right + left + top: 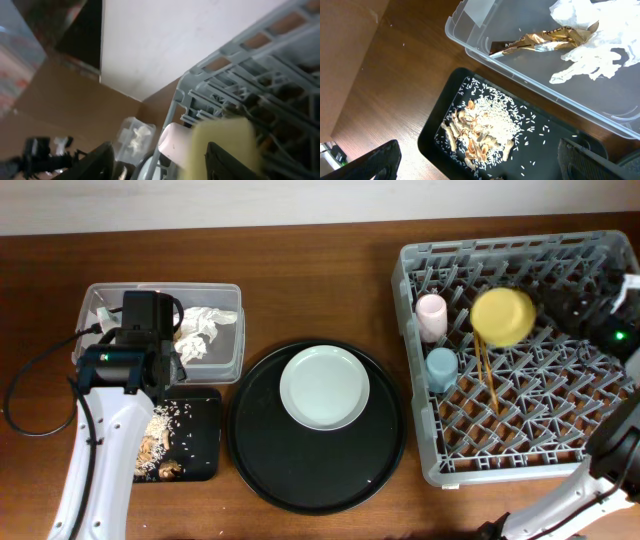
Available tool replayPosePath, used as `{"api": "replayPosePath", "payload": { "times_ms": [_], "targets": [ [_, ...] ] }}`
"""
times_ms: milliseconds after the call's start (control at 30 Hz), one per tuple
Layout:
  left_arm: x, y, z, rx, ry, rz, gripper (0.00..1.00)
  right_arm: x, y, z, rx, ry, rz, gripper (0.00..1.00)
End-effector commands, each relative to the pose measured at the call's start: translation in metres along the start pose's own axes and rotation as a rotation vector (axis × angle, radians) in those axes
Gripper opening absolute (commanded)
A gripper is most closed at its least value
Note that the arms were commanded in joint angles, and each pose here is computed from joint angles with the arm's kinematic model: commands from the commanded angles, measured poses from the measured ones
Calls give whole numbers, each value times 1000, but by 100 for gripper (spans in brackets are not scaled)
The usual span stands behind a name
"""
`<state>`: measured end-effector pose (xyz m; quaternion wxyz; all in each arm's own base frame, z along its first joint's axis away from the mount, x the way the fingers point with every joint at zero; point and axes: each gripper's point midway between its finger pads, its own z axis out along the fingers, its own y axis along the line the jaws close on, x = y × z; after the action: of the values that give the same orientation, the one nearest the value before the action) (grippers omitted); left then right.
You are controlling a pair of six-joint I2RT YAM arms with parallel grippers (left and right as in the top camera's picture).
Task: Sort waste into correct bins and load items into the dishwasher rack
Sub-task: 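Carry the yellow bowl to the dish rack and set it down, then grasp the edge of the white plate with the right gripper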
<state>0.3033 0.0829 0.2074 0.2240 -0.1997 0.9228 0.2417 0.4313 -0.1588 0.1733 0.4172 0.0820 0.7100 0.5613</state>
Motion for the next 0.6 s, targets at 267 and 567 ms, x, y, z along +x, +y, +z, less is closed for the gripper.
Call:
{"api": "replayPosePath", "payload": {
  "times_ms": [267, 567],
  "targets": [
    [0, 1, 0, -1, 0, 9, 99, -19, 40, -2, 101, -30, 41, 63],
    [-1, 1, 0, -1, -1, 9, 99, 30, 88, 39, 767, 133, -250, 70]
  ]
}}
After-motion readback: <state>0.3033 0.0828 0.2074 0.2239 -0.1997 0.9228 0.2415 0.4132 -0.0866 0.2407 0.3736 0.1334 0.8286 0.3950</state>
